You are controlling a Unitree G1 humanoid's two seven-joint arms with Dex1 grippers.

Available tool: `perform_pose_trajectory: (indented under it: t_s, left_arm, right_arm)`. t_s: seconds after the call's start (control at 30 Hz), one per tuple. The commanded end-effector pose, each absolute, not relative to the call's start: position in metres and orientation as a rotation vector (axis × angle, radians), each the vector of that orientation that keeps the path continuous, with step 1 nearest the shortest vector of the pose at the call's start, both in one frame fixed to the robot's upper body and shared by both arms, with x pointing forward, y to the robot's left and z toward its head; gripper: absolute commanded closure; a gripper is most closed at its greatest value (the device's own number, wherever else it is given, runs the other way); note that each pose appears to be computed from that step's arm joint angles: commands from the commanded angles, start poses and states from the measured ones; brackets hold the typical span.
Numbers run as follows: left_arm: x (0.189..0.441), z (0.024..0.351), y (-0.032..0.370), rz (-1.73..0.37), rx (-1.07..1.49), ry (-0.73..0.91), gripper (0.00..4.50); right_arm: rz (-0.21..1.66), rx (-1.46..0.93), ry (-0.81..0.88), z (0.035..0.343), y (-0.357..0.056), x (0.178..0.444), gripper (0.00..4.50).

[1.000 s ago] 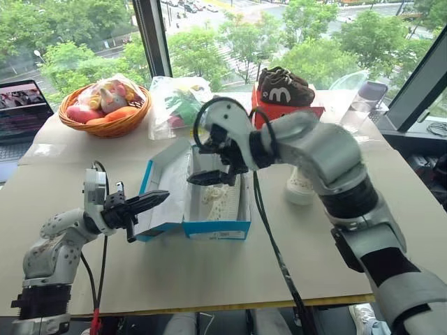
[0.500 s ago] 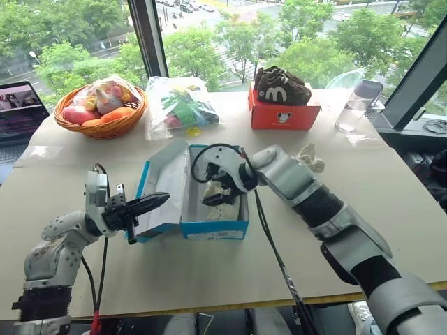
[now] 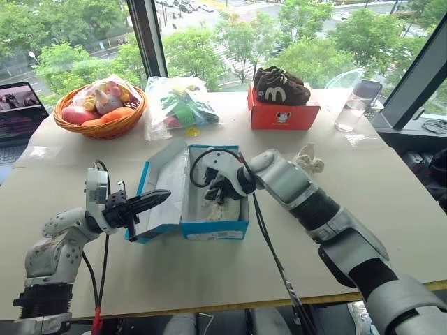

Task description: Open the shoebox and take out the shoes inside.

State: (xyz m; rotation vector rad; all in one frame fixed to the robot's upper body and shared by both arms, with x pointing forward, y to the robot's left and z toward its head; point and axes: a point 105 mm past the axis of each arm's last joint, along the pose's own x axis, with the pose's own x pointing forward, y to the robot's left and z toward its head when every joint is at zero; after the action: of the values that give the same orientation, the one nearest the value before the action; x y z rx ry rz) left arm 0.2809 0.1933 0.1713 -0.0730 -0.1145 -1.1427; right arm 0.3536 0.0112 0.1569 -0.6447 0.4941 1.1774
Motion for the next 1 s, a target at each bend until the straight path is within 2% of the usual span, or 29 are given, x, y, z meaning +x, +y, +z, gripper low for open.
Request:
perform_pose_trajectory:
  t_s: [0.03,0.13,0.17,0.63,0.73,0.93,1.0]
  left_arm:
    - [0.281,0.181,0.197,-1.142,-0.038,-0.152,4.50]
    - [0.282,0.181,0.198,-1.139,-0.037,-0.151,4.50]
    - [0.282,0.181,0.198,-1.137,-0.035,-0.151,4.50]
    - [0.282,0.181,0.198,-1.138,-0.026,-0.150,4.50]
    - [0.282,0.181,0.199,-1.138,-0.024,-0.150,4.50]
    - [0.281,0.181,0.199,-1.138,-0.017,-0.142,4.50]
    - [0.281,0.181,0.199,-1.138,-0.016,-0.141,4.50]
  right_arm:
    - [1.200,-0.657,0.484,0.154,0.014,0.350,4.23]
    - [1.205,-0.650,0.480,0.154,0.015,0.349,4.23]
    - [1.207,-0.645,0.475,0.155,0.016,0.349,4.38]
    - [1.221,-0.604,0.413,0.177,0.020,0.349,4.38]
    - [1.226,-0.573,0.372,0.193,0.020,0.350,4.38]
    - [1.292,-0.491,0.198,0.250,0.021,0.335,4.38]
    - [1.295,-0.483,0.165,0.261,0.019,0.332,4.38]
